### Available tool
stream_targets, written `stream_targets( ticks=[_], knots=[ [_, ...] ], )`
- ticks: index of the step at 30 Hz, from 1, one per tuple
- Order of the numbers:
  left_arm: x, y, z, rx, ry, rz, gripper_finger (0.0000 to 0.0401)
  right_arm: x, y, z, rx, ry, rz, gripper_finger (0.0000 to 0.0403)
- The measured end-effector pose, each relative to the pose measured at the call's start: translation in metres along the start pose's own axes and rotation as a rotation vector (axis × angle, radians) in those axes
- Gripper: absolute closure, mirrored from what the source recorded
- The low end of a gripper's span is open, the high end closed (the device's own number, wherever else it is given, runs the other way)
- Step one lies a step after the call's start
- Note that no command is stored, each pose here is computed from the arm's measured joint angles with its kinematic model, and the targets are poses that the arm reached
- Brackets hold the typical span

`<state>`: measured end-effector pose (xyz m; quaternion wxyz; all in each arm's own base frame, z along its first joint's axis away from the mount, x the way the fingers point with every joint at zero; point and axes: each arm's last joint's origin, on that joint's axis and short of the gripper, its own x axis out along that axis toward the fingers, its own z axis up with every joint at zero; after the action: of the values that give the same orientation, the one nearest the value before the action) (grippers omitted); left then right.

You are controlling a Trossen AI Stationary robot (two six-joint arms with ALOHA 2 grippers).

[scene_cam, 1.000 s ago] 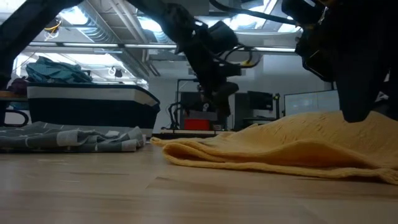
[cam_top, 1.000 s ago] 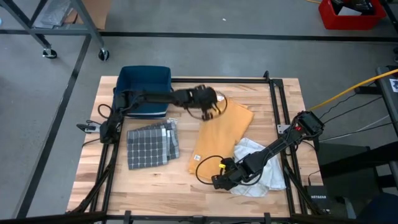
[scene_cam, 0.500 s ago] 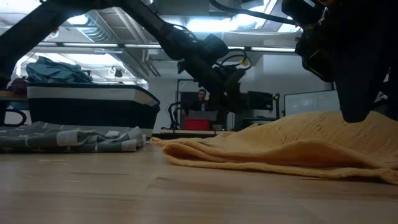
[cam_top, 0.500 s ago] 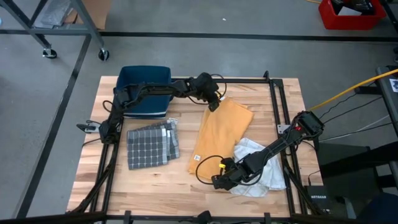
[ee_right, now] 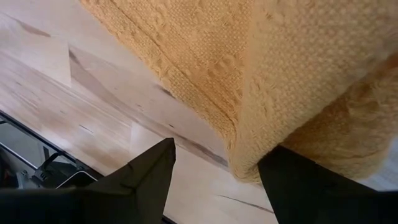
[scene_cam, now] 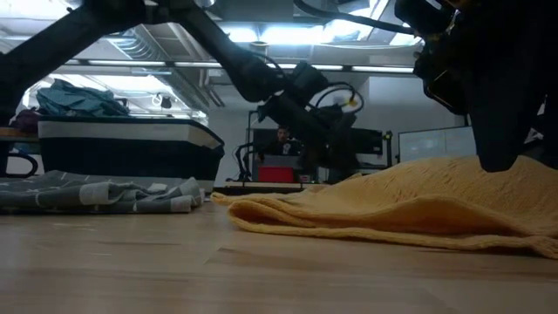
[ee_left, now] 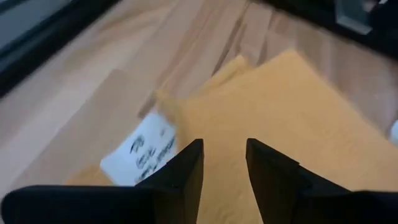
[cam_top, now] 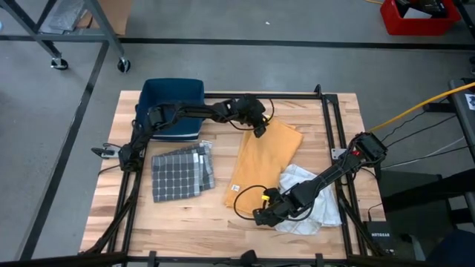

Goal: Fold towel
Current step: Fold the yellow towel

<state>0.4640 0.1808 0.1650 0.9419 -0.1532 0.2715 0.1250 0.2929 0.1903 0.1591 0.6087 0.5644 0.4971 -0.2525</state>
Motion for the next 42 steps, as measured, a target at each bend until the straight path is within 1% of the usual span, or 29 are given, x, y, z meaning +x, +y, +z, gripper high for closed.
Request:
stream_targets(
  ticks=[5, 9, 12, 15, 16, 20, 23, 27, 32, 35, 39, 42],
  knots=[
    [0.013, 0.005, -0.016, -0.007, 0.048, 0.008, 0.0304, 0.0, 0.0, 0.0, 0.0, 0.0, 0.001, 0.0171],
    [0.013, 0.0, -0.016, 0.055, 0.042, -0.004, 0.0322, 0.0, 0.0, 0.0, 0.0, -0.001, 0.006, 0.0171],
    [0.014, 0.0, -0.017, 0.11, 0.05, -0.007, 0.0348, 0.0, 0.001, 0.0, 0.0, -0.008, 0.014, 0.0171],
    [0.013, 0.0, -0.016, 0.119, 0.049, -0.007, 0.0387, 0.0, 0.002, 0.0, 0.0, -0.025, 0.029, 0.0171],
    [0.013, 0.001, -0.016, 0.117, 0.049, -0.006, 0.0394, 0.0, 0.002, 0.0, 0.0, -0.03, 0.031, 0.0171],
    [0.013, 0.001, -0.016, 0.118, 0.048, -0.004, 0.0393, 0.0, 0.002, 0.001, 0.0, -0.034, 0.032, 0.0171],
    [0.013, 0.001, -0.017, 0.126, 0.056, -0.004, 0.0399, 0.0, 0.002, 0.001, 0.0, -0.034, 0.033, 0.0171],
    [0.013, 0.001, -0.017, 0.124, 0.056, -0.003, 0.0388, 0.0, 0.002, 0.001, 0.0, -0.034, 0.034, 0.0171],
    [0.012, 0.007, -0.02, 0.094, 0.092, 0.03, 0.0365, 0.0, 0.003, 0.0, 0.0, -0.033, 0.035, 0.0171],
    [0.011, 0.009, -0.02, 0.108, 0.104, 0.037, 0.0339, 0.0, 0.003, 0.0, 0.0, -0.033, 0.035, 0.0171],
    [0.011, 0.009, -0.019, 0.08, 0.099, 0.04, 0.0298, 0.0, 0.003, 0.0, 0.0, -0.033, 0.035, 0.0171],
    [0.011, 0.008, -0.016, 0.051, 0.087, 0.045, 0.0275, 0.0, 0.003, 0.0, 0.0, -0.033, 0.035, 0.0171]
  ],
)
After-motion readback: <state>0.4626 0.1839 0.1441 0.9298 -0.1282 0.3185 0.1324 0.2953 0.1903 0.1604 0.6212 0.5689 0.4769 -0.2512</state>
